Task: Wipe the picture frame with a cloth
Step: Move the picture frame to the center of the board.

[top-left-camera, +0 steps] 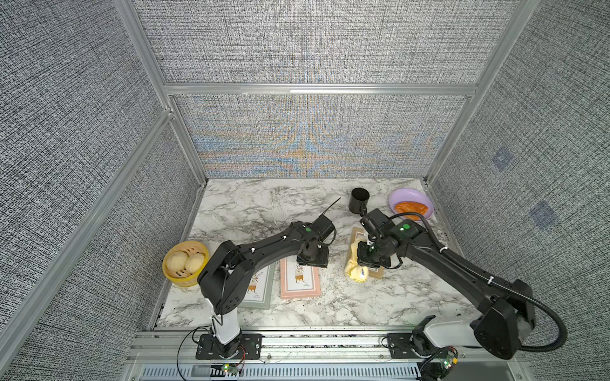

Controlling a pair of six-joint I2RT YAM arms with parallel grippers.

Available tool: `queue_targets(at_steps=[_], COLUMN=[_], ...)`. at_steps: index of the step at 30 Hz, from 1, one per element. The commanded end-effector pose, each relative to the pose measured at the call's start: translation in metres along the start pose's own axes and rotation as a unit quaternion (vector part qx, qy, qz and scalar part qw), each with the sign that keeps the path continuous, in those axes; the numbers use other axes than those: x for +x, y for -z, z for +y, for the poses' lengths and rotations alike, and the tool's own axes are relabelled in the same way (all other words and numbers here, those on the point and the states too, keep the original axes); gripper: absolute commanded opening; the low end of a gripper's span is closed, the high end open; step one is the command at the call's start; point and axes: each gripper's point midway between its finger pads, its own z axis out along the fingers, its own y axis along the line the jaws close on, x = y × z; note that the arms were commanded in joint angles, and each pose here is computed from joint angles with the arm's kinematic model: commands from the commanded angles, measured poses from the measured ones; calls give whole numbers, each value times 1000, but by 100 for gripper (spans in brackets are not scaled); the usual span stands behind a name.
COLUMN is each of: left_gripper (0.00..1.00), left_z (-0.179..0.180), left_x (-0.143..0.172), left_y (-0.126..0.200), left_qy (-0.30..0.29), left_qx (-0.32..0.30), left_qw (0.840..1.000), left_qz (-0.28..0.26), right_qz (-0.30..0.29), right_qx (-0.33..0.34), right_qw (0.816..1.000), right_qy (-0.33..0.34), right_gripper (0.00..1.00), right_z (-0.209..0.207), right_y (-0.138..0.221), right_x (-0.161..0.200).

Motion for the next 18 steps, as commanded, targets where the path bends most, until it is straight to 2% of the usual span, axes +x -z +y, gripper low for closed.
queue_targets(at_steps=[1,8,18], left_gripper=[58,58,53], left_z=[21,34,66], left_x=[12,17,30], left_y=[-7,-31,-27], left_qy=[14,33,54], left_qx=[-71,-137,-215], left_qw=[997,988,972], left_qz=[30,60,73], right_qz=[9,8,17], right_qx=[-13,-40,-60], right_qw=[1000,999,998], right_qy=[6,6,2], right_gripper=[0,0,0], right_z=[-5,-15,-30], right_y=[5,13,12], right_x=[4,10,18])
